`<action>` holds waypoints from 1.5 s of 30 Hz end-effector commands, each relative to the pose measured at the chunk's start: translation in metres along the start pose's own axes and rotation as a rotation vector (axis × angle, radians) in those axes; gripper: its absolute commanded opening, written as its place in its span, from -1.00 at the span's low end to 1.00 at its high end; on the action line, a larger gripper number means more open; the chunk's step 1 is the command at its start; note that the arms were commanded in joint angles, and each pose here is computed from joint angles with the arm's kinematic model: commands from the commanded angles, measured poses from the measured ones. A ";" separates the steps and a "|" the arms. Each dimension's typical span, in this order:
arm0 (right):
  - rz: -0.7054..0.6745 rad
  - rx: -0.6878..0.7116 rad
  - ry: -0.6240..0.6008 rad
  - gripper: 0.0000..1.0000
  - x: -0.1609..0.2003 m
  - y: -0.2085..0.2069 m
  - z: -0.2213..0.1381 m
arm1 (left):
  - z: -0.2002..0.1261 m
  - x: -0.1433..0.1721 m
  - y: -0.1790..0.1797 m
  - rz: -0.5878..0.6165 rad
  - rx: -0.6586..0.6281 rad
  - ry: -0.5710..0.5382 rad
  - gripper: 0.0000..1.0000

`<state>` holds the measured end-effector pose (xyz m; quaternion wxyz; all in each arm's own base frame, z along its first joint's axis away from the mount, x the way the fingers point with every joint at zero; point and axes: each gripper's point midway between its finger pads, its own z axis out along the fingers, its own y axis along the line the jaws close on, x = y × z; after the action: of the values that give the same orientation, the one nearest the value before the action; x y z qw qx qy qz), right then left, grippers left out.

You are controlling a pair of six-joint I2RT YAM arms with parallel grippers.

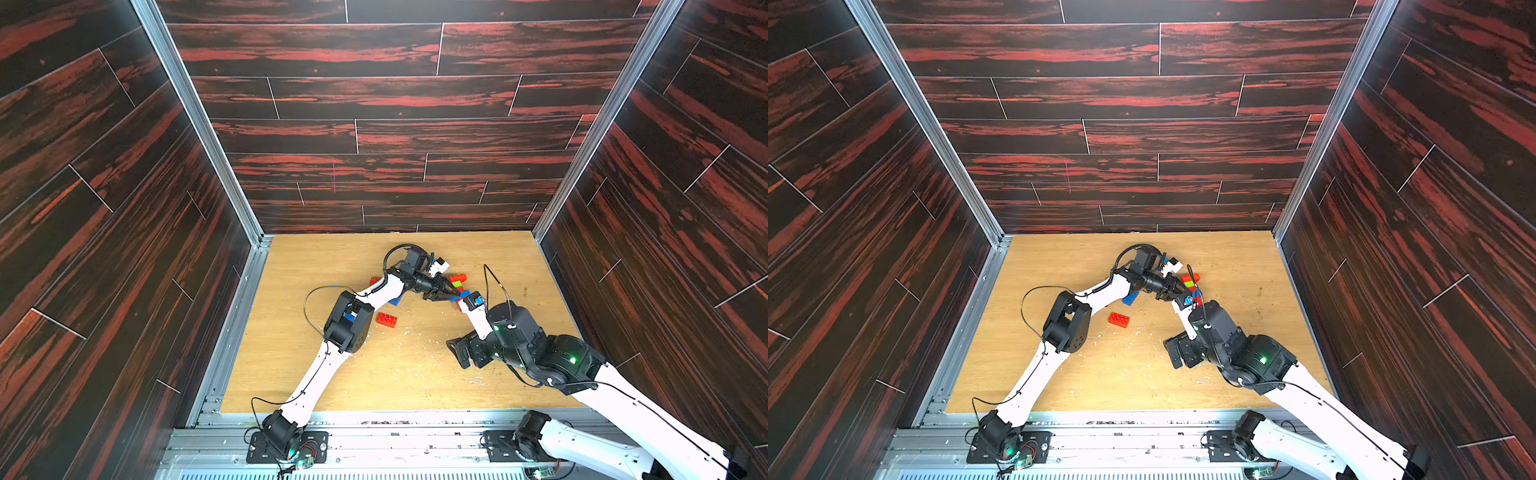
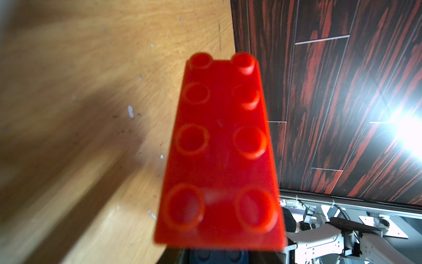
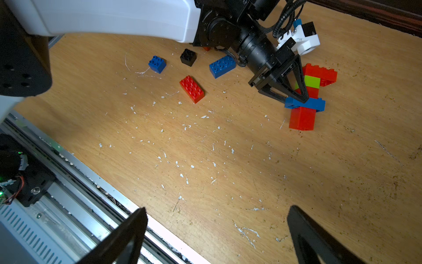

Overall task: Assemble the letter f with lego
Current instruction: Place the lego brick at the center of the board.

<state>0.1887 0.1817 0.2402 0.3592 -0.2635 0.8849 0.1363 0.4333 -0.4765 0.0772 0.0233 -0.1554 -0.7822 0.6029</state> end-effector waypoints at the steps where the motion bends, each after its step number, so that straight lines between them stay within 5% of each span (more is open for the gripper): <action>1: -0.001 -0.023 -0.036 0.97 -0.012 0.005 -0.006 | -0.007 0.005 -0.002 0.019 -0.002 0.031 -0.51; 26: -0.004 -0.030 -0.032 0.97 -0.013 0.007 -0.003 | -0.012 0.011 0.014 0.011 -0.061 0.043 -0.01; 45: -0.006 -0.042 -0.047 0.97 -0.018 0.010 -0.001 | -0.025 0.038 0.021 0.015 -0.167 0.100 0.07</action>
<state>0.1927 0.1895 0.2451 0.3661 -0.2638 0.8802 0.1471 0.4118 -0.4478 0.0435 0.0493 -0.1850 -0.8175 0.5432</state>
